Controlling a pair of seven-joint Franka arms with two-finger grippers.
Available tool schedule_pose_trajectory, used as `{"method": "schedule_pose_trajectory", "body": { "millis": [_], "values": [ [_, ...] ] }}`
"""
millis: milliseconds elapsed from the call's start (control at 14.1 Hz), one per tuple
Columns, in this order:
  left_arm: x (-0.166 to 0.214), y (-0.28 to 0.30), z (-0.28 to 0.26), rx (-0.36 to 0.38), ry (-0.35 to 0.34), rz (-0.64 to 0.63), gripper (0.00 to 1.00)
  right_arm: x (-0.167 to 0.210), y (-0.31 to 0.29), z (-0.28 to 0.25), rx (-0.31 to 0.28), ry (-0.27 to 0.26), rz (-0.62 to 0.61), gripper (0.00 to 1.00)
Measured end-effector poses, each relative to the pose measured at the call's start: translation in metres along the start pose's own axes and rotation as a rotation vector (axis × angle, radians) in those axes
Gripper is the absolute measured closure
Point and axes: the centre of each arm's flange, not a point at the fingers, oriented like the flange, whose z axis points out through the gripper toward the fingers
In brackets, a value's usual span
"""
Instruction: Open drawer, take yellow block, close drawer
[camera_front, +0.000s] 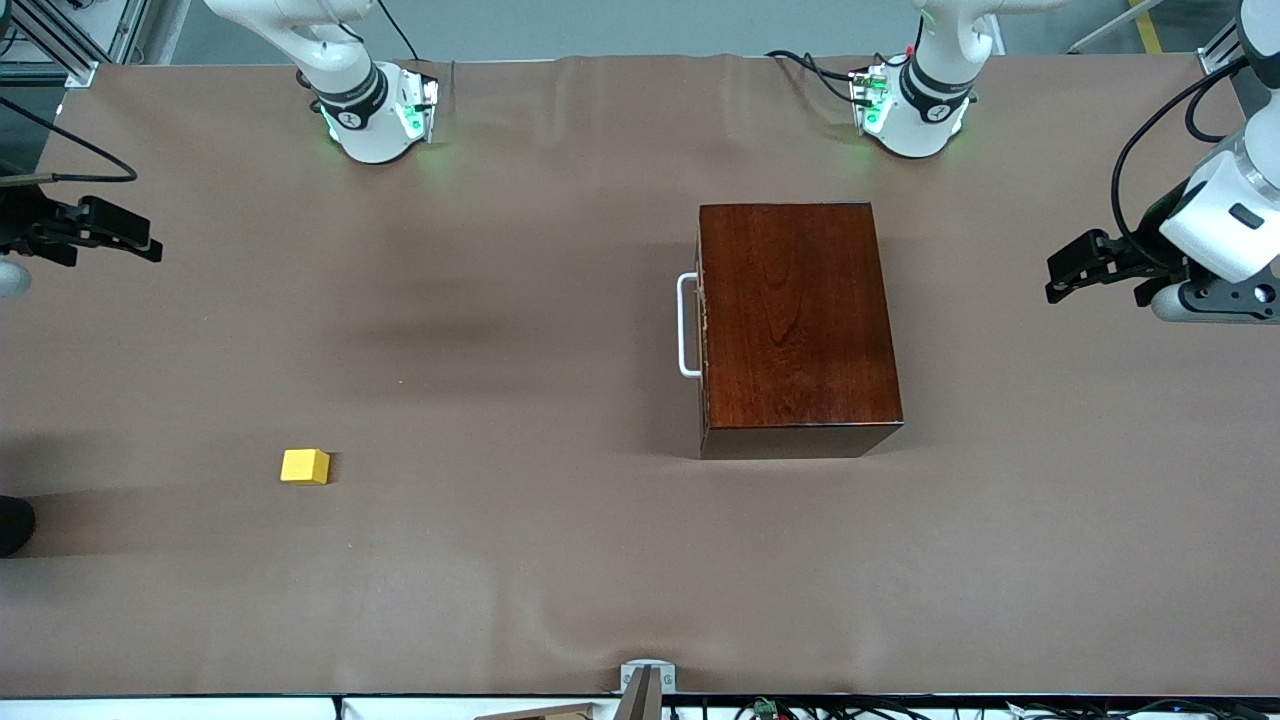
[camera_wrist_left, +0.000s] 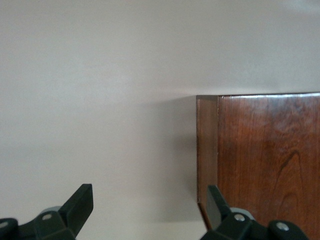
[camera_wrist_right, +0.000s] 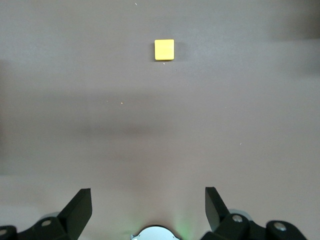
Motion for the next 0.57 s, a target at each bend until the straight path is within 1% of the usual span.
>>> {"method": "schedule_pose_trajectory", "body": {
  "millis": [142, 568],
  "values": [
    [-0.0002, 0.0026, -0.0002, 0.0, 0.001, -0.024, 0.0, -0.0005, 0.0024, 0.0001, 0.001, -0.002, 0.004, 0.0],
    [-0.0001, 0.0022, -0.0002, 0.0, 0.001, -0.025, 0.0, -0.0007, 0.0055, 0.0, 0.002, -0.002, 0.01, 0.0]
  ]
}}
